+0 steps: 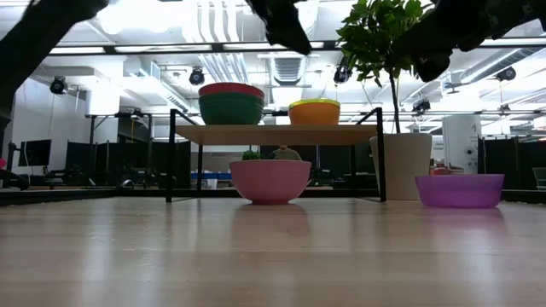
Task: Place and stack bowls onto a shelf
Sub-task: Stack the pink bowl on the dark orange bowl on the shelf
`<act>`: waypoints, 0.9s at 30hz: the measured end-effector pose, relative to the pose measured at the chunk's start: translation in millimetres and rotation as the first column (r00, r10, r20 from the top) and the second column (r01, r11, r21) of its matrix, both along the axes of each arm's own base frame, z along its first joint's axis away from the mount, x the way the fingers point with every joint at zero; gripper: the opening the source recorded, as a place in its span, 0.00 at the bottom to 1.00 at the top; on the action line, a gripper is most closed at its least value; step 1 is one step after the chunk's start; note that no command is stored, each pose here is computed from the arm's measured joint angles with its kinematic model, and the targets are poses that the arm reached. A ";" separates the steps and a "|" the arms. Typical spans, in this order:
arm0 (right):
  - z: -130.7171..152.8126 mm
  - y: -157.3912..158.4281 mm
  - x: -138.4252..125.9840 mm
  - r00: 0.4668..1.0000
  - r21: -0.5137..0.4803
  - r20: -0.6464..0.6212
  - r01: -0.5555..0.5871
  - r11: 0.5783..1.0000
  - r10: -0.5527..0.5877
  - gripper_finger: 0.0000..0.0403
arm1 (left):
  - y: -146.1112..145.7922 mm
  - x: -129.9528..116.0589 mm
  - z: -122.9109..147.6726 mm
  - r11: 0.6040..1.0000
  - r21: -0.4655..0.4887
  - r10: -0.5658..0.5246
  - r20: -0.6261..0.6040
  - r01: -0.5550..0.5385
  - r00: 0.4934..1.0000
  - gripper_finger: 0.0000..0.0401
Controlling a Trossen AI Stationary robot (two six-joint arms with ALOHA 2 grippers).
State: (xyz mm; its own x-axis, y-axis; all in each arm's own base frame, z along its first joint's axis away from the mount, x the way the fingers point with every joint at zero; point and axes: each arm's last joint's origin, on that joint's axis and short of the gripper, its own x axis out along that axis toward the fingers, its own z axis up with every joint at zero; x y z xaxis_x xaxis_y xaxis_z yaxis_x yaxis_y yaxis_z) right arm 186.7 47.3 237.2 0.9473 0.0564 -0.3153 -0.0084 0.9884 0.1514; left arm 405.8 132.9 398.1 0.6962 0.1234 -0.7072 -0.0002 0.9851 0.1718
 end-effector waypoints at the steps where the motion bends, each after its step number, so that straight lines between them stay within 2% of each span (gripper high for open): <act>1: -0.7 0.0 0.4 1.000 0.009 -0.005 0.006 1.000 -0.006 0.02 | -2.3 -6.2 5.9 1.000 -0.004 -0.002 0.003 0.002 1.000 0.25; 6: -5.3 0.9 3.9 0.999 0.087 -0.036 0.042 0.995 -0.039 0.02 | -23.5 -34.7 29.8 0.999 -0.010 -0.038 0.024 0.038 0.999 0.22; 10: -10.4 1.6 7.9 0.995 0.144 -0.065 0.085 0.986 -0.076 0.02 | -43.8 -58.1 35.6 0.998 -0.017 -0.059 0.051 0.059 0.997 0.21; 14: -12.3 2.9 12.8 0.990 0.203 -0.097 0.124 0.971 -0.106 0.02 | -70.5 -85.3 26.7 0.995 -0.027 -0.088 0.123 0.092 0.989 0.21; 17: -5.7 2.9 18.8 0.977 0.243 -0.159 0.176 0.954 -0.140 0.02 | -91.5 -105.6 8.5 0.992 -0.050 -0.101 0.209 0.114 0.973 0.21; 20: 4.0 -1.8 25.4 0.939 0.269 -0.278 0.279 0.922 -0.203 0.02 | -110.6 -129.0 -6.1 0.989 -0.051 -0.117 0.321 0.140 0.940 0.21; 24: 17.2 -11.3 34.0 0.835 0.224 -0.467 0.429 0.875 -0.289 0.02 | -126.6 -162.3 -24.8 0.992 -0.031 -0.099 0.434 0.124 0.895 0.21; 27: 24.6 -14.5 46.0 0.781 0.148 -0.542 0.453 0.879 -0.311 0.02 | -130.7 -184.9 -42.3 0.994 -0.036 -0.074 0.466 0.102 0.882 0.21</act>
State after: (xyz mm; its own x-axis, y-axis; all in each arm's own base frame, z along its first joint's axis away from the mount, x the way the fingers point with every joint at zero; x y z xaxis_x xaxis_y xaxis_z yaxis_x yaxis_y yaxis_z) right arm 232.6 32.7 261.8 0.6299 -0.1314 -0.7655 0.5064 0.8167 0.2765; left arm 220.9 2.2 355.8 0.9522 0.0154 -0.3049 0.0213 0.9929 0.1167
